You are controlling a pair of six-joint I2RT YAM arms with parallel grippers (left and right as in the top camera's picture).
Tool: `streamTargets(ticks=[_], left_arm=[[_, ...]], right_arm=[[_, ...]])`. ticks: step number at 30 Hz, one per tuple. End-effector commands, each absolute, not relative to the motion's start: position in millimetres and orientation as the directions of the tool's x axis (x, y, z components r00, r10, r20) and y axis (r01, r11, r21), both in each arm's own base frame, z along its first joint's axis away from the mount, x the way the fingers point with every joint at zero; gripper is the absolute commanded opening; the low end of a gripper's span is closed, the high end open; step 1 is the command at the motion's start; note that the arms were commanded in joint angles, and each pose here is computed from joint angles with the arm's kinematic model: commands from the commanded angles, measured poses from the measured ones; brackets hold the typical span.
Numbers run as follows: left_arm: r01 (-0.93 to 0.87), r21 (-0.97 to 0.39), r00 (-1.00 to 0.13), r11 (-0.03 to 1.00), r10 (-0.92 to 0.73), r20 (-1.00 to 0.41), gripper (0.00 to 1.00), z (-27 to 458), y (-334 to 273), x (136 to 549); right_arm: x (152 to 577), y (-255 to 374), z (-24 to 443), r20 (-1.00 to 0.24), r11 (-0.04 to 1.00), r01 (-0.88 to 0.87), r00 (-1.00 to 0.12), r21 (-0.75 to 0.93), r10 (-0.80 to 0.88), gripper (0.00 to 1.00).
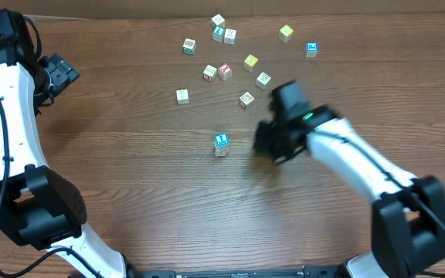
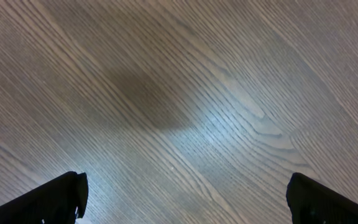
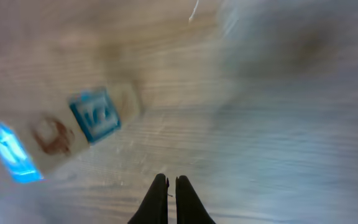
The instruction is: Form a tower
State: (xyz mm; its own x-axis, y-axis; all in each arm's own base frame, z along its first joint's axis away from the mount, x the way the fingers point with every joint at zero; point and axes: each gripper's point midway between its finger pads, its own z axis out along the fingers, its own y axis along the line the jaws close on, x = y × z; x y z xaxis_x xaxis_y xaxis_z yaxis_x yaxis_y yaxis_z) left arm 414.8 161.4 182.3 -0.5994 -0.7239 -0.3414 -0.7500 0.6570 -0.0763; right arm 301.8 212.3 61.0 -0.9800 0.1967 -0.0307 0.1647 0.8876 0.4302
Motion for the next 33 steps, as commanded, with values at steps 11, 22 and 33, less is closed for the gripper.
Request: streamTargets(ticks=[11,22,33], left_arm=[[-0.745,-0.072,-0.605,0.663,-0.717,-0.347,0.99,183.7,160.3,415.4],[-0.745,-0.072,-0.605,0.663,-0.717,-0.347,1.0,183.7,160.3,415.4],[-0.745,-0.072,-0.605,0.663,-0.717,-0.347,1.0,183.7,160.3,415.4]], right_arm=[[318.9,228.2,44.7,-0.173,0.85,0.344,-0.882,0.398,0.438,0.04],[327.0,240.8,22.9,-0.157,0.85,0.319,-0.896,0.418,0.414,0.04],[322.9,259.7,29.3,-0.129,0.842,0.232,-0.934,0.488,0.332,0.04]])
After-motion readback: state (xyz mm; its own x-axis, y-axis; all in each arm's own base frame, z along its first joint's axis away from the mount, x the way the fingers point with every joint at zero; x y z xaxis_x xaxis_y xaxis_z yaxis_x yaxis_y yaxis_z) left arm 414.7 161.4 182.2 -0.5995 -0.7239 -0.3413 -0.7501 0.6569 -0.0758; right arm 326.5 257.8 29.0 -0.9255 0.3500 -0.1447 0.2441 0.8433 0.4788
